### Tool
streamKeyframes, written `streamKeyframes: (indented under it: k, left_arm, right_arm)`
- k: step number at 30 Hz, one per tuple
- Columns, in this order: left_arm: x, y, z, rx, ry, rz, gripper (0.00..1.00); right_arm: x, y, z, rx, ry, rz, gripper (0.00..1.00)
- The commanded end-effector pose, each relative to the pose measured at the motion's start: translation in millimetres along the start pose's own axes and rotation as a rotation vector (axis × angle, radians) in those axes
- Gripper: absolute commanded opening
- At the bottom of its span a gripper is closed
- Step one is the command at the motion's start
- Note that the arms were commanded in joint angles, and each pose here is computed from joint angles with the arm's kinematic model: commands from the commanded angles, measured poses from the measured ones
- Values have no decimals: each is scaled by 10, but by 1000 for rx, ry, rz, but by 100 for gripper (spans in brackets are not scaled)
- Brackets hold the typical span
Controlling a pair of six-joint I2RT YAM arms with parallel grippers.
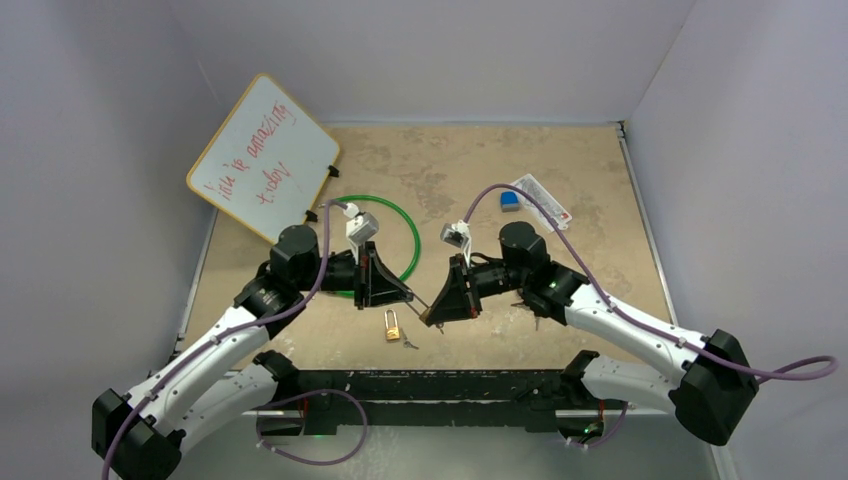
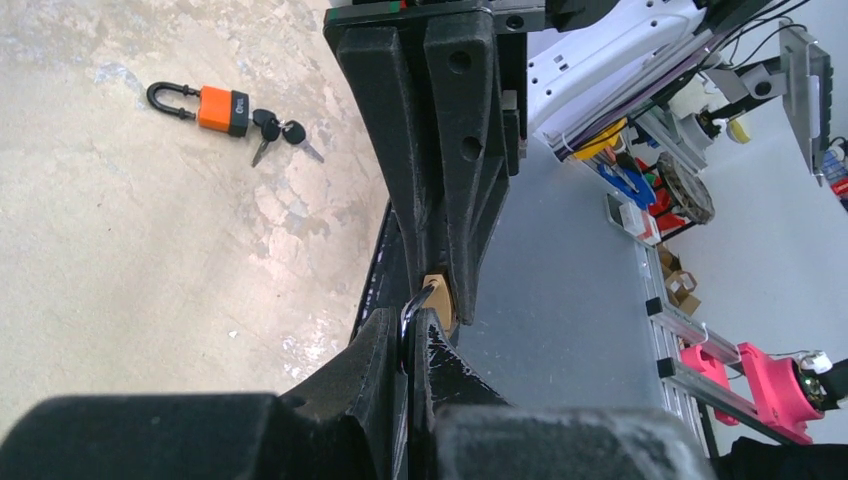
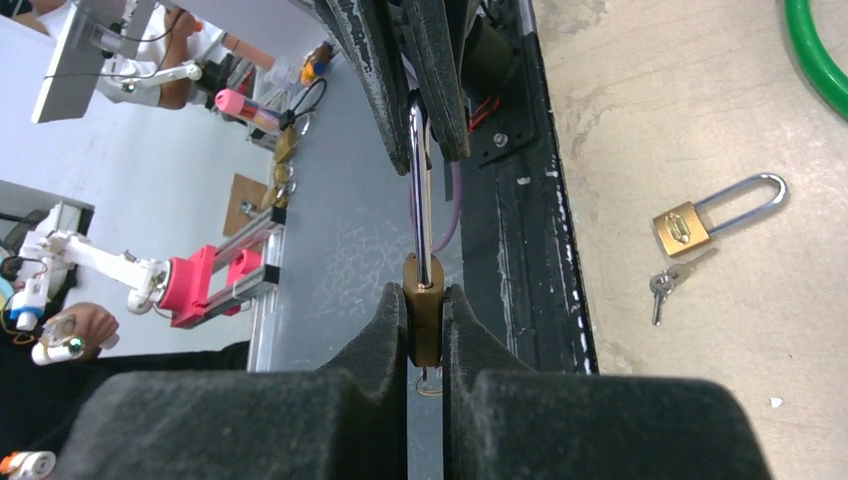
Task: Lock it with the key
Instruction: Lock the lock.
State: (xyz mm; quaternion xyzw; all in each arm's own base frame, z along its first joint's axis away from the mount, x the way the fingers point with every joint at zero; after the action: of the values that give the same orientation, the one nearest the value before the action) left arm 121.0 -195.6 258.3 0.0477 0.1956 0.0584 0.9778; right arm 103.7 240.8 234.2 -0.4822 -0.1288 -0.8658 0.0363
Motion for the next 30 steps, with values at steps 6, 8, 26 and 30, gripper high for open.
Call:
streamKeyframes:
  k: [6, 8, 26, 30]
  left_arm:
    - [137, -70, 54, -15, 55, 83, 0]
    - [149, -76, 52, -7, 53, 85, 0]
    - [126, -58, -199, -27, 95, 36, 0]
    - [131, -67, -213, -26, 121, 38, 0]
  right_arm:
    - [-111, -41, 112, -31, 22, -96, 0]
    - [-106, -54, 144, -40, 23, -95, 0]
    - [47, -161, 400, -281, -68, 109, 0]
    - [-3, -184, 452, -301, -61, 72, 0]
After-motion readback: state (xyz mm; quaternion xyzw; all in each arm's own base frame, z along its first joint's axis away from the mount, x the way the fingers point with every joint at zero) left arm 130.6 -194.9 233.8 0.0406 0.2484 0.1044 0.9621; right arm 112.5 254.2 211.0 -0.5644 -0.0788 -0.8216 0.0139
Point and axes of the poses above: each gripper's point midway between its finger pads, its own y axis back along the fingers, its own x axis along the line the jaws close on, z = x × y, the point moved 7 cm from there along y, back along the fingers, and after that the axes turned 12 degrees about -y, right-handed, at the moved point
